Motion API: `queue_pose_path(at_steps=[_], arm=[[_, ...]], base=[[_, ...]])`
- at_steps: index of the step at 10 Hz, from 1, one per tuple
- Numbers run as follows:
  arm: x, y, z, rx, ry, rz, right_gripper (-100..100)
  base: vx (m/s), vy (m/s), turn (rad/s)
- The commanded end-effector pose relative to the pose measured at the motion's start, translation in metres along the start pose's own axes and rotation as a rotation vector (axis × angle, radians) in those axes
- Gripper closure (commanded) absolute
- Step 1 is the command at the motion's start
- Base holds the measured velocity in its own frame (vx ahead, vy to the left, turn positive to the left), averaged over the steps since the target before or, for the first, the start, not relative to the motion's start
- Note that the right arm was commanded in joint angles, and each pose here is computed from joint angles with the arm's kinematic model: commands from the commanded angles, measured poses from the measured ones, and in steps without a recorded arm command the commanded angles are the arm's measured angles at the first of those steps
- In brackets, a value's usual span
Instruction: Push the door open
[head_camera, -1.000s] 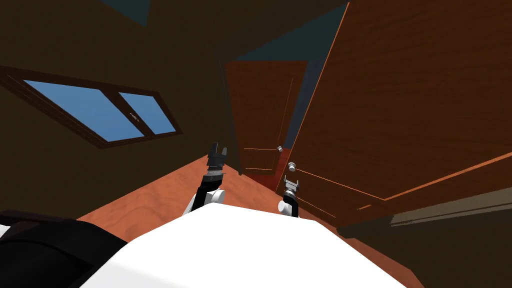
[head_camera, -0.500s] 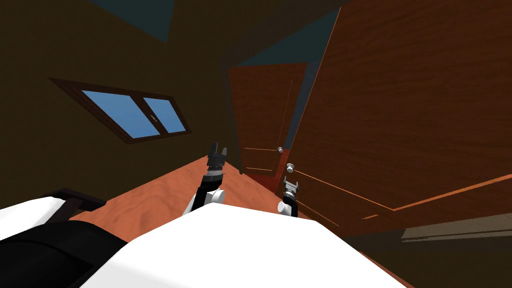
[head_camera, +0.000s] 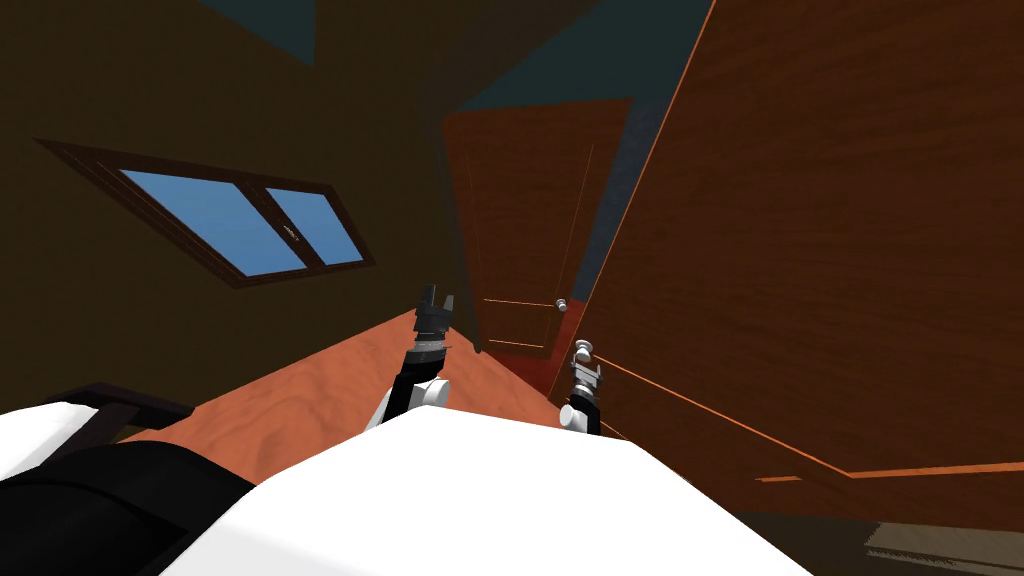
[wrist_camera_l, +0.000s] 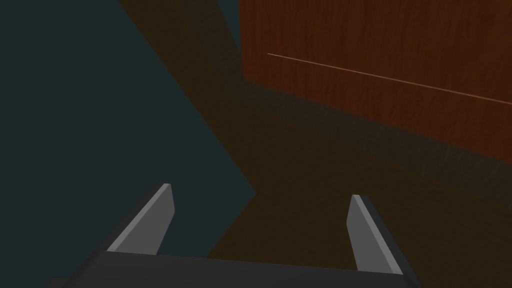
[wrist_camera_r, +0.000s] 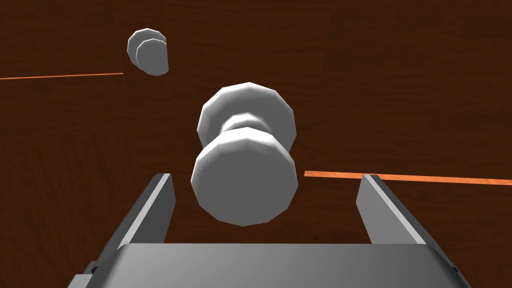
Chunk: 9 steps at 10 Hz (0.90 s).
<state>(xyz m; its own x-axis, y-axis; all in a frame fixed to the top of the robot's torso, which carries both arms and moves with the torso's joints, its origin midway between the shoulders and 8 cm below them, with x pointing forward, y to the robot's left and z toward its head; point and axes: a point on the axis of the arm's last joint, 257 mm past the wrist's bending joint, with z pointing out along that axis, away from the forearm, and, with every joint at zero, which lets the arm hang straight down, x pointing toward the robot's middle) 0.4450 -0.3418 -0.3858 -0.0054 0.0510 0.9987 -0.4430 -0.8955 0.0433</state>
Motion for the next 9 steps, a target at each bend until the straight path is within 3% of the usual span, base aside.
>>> queue_pose_path(at_steps=[1, 3, 4, 9], arm=[[-0.0022, -0.0006, -0.0021, -0.004, -0.005, 0.011, -100], [-0.0029, -0.0023, -0.0036, -0.005, -0.008, 0.017, -100], [-0.0029, -0.0023, -0.0036, -0.005, -0.008, 0.017, 100], [-0.0029, -0.0023, -0.0036, -0.005, -0.008, 0.017, 100]], base=[[0.182, -0.086, 0.031], [0.127, -0.064, 0.020], [-0.010, 0.009, 0.016], [-0.006, 0.005, -0.001]])
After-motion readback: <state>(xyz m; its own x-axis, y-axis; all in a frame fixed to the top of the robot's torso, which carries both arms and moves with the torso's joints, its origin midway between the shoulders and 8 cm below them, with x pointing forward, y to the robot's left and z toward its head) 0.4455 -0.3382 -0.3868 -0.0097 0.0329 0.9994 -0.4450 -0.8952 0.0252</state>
